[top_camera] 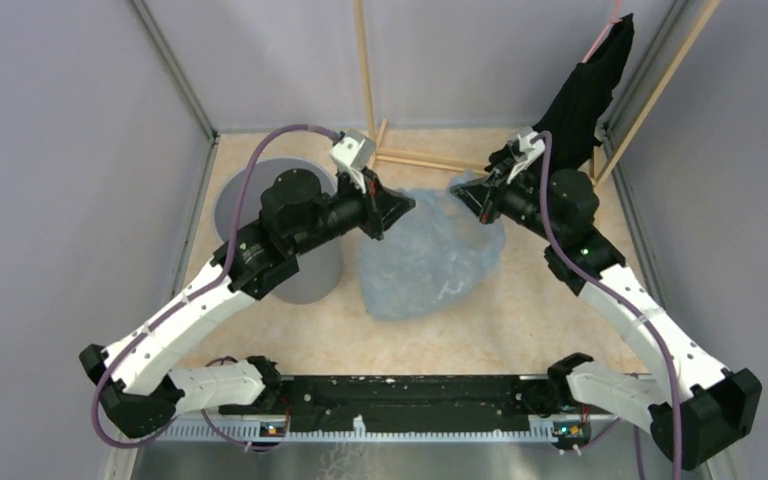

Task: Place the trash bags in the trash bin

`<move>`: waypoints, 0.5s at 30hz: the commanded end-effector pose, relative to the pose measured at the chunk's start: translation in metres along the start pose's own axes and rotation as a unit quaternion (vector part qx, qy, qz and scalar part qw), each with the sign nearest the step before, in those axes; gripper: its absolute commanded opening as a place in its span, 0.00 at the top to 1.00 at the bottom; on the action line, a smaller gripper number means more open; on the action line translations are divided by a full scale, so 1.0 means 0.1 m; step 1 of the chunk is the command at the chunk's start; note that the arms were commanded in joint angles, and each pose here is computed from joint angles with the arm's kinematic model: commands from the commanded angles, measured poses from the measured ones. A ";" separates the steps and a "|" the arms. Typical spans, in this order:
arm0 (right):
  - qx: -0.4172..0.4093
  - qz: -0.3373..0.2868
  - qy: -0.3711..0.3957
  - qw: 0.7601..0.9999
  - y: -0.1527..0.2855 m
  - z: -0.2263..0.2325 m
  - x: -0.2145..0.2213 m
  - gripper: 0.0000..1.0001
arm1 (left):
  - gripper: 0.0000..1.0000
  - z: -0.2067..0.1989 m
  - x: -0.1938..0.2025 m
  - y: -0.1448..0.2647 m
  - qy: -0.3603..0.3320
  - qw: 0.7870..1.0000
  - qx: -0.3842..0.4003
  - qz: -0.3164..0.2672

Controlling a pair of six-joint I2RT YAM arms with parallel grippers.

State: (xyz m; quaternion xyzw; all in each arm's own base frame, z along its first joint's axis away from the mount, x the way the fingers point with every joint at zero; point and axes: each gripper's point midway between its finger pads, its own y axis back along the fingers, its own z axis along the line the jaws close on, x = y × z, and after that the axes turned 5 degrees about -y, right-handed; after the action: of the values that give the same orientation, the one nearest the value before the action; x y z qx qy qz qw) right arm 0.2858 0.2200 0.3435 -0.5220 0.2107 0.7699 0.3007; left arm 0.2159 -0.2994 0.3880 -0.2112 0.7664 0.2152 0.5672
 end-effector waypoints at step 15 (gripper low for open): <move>-0.101 -0.046 0.000 0.994 0.18 0.34 0.05 0.86 | 1.00 0.04 0.26 -0.50 0.012 0.995 -0.002 0.095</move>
State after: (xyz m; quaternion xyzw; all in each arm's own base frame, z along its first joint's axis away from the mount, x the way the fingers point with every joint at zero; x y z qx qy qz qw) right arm 0.2535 0.2360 0.3239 -0.5351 0.1246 0.7935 0.2617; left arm 0.2437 -0.3360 0.3541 -0.1455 0.7852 0.2814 0.5320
